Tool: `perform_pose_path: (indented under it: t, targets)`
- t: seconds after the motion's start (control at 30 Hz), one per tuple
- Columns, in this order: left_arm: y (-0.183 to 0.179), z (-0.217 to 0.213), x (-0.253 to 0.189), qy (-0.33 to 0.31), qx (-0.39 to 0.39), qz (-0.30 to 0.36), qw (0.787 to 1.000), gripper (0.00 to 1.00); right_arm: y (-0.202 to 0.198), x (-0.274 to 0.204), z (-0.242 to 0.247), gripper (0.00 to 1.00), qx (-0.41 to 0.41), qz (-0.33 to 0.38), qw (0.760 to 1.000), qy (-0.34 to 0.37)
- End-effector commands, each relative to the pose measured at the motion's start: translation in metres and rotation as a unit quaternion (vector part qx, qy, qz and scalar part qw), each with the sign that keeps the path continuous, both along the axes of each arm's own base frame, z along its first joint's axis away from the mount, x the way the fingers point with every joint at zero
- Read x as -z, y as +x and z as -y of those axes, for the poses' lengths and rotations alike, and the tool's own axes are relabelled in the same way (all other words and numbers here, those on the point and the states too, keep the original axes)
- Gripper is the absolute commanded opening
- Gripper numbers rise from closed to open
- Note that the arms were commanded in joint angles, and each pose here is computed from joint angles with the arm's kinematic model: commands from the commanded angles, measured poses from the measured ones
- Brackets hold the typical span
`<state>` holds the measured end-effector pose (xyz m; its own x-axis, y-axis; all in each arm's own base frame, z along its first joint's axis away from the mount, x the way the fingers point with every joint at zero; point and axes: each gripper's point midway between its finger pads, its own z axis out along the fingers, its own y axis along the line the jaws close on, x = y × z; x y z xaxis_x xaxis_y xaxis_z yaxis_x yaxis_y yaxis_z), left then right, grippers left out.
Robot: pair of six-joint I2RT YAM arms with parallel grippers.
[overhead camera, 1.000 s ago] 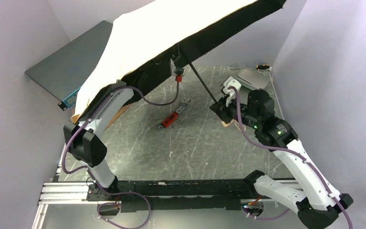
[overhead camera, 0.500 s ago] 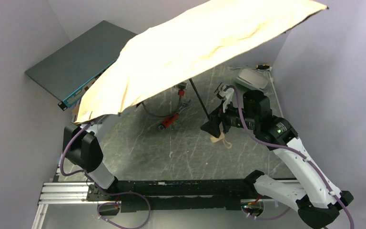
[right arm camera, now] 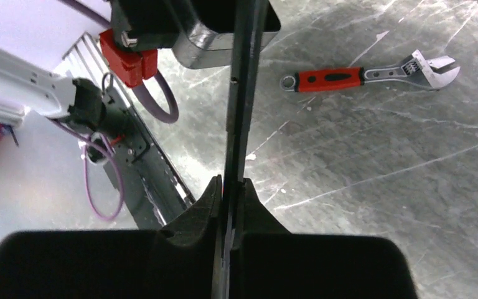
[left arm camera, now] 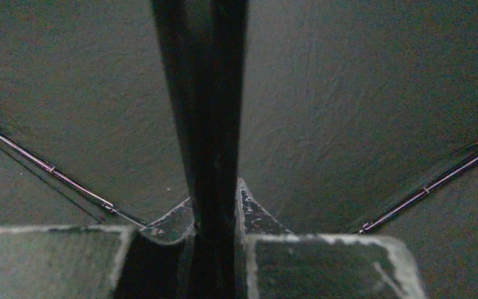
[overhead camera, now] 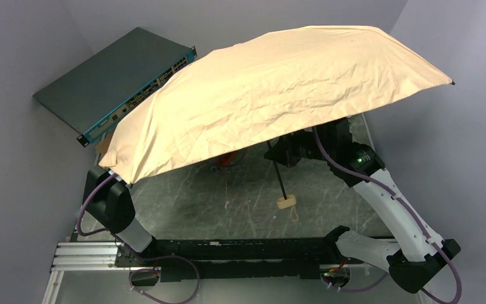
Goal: Open the umbrella
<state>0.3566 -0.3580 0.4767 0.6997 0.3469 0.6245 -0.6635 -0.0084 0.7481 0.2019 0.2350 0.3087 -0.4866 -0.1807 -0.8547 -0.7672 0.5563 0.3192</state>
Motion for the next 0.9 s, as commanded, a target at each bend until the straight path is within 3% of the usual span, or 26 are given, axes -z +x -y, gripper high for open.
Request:
perform_pose_path:
  t: [0.0,0.13,0.3,0.47,0.6,0.7,0.87]
  targets:
    - [-0.034,-0.006,-0.049,-0.021,-0.017,0.129,0.991,0.18,0.005,-0.053,-0.010,0.00,-0.007,0.045,0.994,0.095]
    - [-0.033,-0.005,-0.036,-0.014,-0.013,0.097,0.995,0.47,0.026,-0.088,0.012,0.00,0.053,0.060,0.981,0.178]
    - [-0.038,-0.005,-0.019,0.009,0.001,0.058,0.998,0.80,0.038,-0.110,0.026,0.00,0.092,0.073,0.967,0.224]
    - [-0.045,-0.008,-0.002,0.015,0.003,0.045,0.999,0.84,0.055,-0.116,0.045,0.00,0.150,0.099,0.952,0.246]
    - [-0.059,-0.027,0.015,0.010,-0.004,-0.006,1.000,0.87,0.073,-0.127,0.075,0.00,0.235,0.172,0.922,0.255]
    - [-0.068,-0.047,0.033,0.002,-0.019,-0.077,0.997,0.98,0.088,-0.122,0.088,0.00,0.268,0.213,0.911,0.230]
    - [-0.084,-0.086,0.062,-0.014,-0.053,-0.214,0.975,1.00,0.108,-0.106,0.101,0.00,0.305,0.241,0.899,0.201]
